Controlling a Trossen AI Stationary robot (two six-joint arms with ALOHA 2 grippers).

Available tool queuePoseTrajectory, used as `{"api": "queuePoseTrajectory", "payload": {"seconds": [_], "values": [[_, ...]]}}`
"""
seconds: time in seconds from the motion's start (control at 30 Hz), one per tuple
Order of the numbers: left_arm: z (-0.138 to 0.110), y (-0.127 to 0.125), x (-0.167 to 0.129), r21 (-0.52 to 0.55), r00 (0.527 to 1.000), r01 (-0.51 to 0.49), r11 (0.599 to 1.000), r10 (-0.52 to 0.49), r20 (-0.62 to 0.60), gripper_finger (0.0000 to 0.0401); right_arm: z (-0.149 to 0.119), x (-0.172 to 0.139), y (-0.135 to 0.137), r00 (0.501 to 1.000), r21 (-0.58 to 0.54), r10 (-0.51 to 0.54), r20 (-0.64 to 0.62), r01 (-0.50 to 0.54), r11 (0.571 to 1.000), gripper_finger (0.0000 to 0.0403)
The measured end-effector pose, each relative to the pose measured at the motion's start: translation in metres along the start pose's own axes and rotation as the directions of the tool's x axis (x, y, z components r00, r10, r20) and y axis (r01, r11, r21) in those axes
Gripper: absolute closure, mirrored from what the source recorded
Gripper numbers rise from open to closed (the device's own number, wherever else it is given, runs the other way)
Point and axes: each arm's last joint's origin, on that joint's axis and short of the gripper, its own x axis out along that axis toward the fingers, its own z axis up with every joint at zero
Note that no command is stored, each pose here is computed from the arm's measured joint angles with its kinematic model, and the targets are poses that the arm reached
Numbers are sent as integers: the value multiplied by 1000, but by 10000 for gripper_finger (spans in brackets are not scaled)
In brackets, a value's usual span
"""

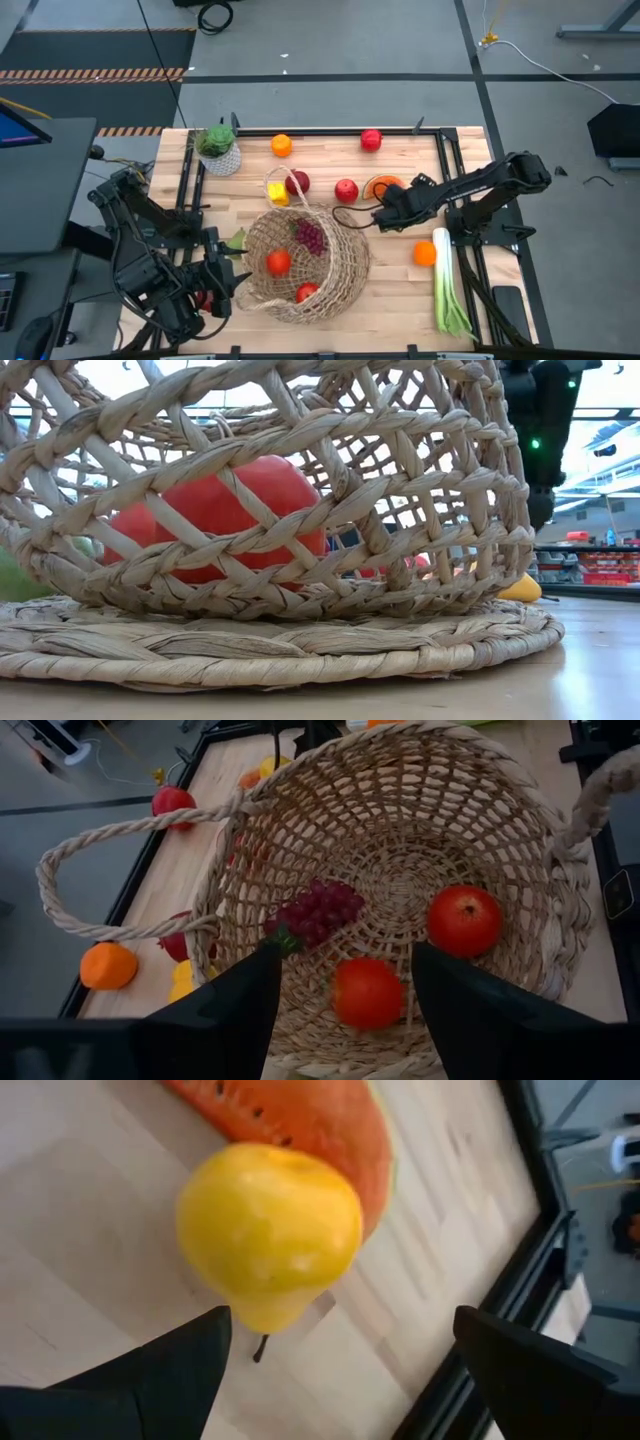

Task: Build produce basket
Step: Put the pear into the basket

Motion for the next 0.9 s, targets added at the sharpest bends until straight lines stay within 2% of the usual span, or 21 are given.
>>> {"api": "queuePoseTrajectory", "payload": {"seconds": [0.6, 0.9], "values": [[-1, -1, -2, -1, 1000, 9, 1000, -9, -2, 170, -21, 36, 10, 998, 16, 61, -33, -61, 998, 20], [-1, -1, -2, -2, 1000, 9, 1000, -9, -2, 170, -34, 57, 11, 997, 11, 76, -15, -76, 997, 37]]}}
